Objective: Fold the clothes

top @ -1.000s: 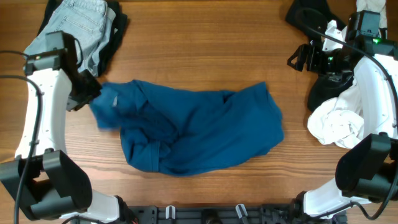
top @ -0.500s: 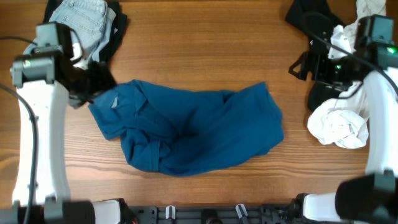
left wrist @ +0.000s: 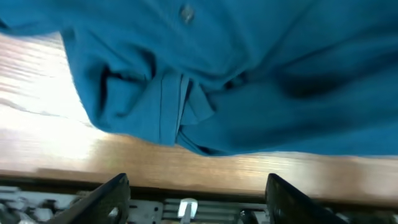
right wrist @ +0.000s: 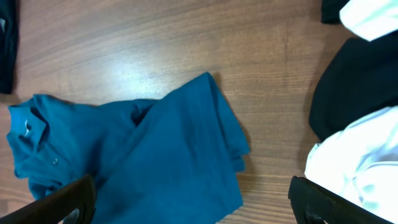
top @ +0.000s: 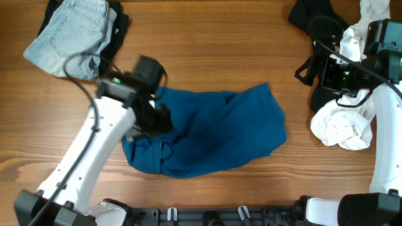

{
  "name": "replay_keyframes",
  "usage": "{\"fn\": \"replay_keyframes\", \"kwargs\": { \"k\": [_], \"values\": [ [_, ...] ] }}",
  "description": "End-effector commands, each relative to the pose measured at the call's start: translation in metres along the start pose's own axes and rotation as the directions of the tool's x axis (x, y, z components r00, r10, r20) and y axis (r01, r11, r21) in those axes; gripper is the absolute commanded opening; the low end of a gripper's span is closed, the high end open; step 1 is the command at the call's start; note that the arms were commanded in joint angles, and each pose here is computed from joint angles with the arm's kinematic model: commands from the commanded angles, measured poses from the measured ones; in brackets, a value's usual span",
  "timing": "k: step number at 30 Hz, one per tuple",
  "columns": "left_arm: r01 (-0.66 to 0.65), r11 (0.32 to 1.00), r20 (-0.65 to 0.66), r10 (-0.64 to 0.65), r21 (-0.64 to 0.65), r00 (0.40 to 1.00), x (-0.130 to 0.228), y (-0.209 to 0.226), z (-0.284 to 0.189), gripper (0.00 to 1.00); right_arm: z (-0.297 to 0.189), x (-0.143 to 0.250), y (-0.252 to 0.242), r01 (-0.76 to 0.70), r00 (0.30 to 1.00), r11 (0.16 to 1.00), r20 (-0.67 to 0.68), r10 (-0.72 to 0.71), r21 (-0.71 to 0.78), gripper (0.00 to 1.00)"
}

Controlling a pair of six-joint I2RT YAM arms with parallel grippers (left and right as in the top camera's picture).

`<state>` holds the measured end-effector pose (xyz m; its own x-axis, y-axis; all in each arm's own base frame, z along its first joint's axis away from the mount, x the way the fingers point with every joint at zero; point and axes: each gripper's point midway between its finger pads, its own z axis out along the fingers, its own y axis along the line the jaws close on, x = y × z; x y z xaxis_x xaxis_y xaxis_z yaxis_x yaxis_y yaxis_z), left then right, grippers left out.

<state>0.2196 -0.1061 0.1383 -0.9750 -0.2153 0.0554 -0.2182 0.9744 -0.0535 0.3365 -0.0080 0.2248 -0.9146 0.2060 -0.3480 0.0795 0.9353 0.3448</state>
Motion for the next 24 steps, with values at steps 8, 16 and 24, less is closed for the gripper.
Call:
{"fn": "replay_keyframes", "kwargs": {
  "k": [8, 16, 24],
  "values": [
    [0.242, 0.96, -0.016, -0.246, -0.142, 0.969, 0.029, 0.029, 0.09, 0.63, 0.0, -0.002, 0.0, -0.01, 1.0, 1.0, 0.003, 0.01, 0.008, 1.0],
    [0.162, 0.987, -0.034, -0.162, -0.018, 0.986, 0.023, 0.015, 0.111, 0.69, 0.0, -0.001, 0.0, -0.011, 1.0, 1.0, 0.001, 0.011, 0.004, 1.0],
    [0.174, 0.984, -0.076, -0.177, -0.047, 0.981, 0.036, 0.024, 0.126, 0.58, 0.0, -0.001, 0.0, -0.01, 1.0, 1.0, 0.003, 0.01, 0.004, 1.0]
  ]
}}
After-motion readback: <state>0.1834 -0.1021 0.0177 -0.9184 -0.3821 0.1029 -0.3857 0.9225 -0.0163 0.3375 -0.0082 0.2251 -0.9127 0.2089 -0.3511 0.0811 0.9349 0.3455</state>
